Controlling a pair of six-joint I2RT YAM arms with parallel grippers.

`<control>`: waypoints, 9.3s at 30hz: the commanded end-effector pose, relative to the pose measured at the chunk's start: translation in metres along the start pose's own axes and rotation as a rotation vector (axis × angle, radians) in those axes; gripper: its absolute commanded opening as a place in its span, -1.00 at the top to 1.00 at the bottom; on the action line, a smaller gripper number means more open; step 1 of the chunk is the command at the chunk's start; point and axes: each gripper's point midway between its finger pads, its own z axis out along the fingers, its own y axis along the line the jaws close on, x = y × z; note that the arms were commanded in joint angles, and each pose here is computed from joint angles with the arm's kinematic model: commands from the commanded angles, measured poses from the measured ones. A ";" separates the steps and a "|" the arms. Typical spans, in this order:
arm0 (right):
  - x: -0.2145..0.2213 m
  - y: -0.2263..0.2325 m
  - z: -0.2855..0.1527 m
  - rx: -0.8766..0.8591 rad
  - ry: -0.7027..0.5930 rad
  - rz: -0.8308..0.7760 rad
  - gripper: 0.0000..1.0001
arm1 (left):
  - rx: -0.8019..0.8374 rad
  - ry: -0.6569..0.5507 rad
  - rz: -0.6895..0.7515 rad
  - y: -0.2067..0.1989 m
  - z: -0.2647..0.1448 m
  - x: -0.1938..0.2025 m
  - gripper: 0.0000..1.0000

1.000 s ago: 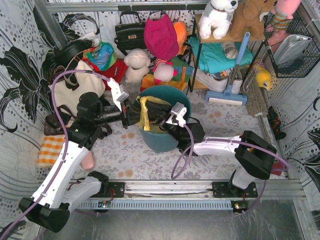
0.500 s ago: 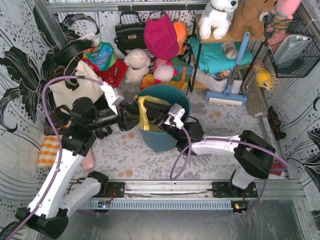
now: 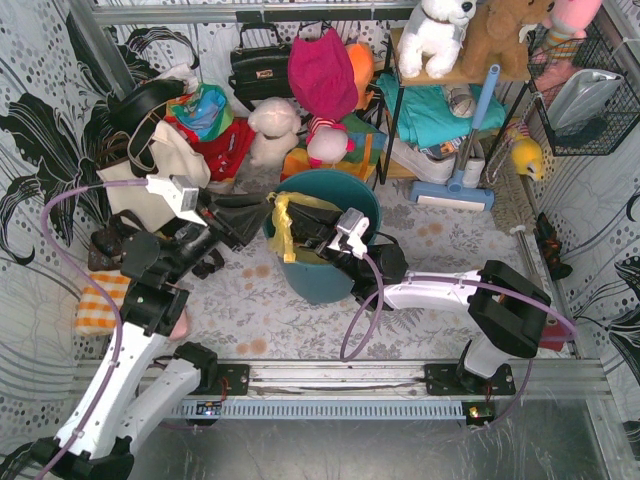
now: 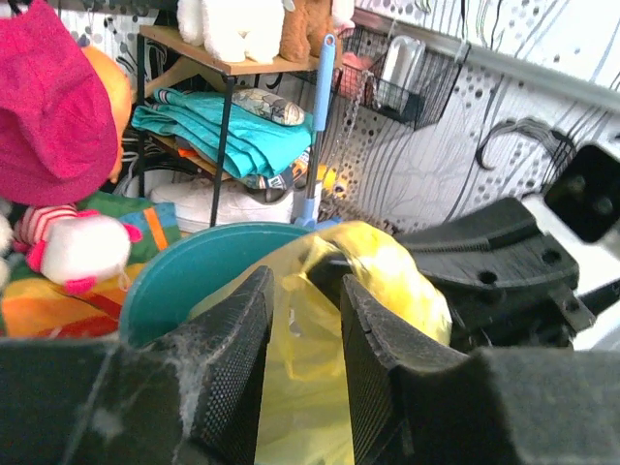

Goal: Tie the trash bag

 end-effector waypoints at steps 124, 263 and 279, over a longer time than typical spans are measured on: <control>-0.035 -0.029 0.002 0.080 0.340 -0.008 0.61 | 0.292 -0.099 -0.369 -0.059 0.029 -0.077 1.00; -0.060 0.039 -0.076 0.002 0.707 0.700 1.00 | 0.025 -0.060 -0.154 0.018 0.103 -0.030 1.00; -0.064 0.103 -0.114 -0.356 0.721 0.884 1.00 | -0.133 0.097 -0.227 0.068 0.116 0.057 1.00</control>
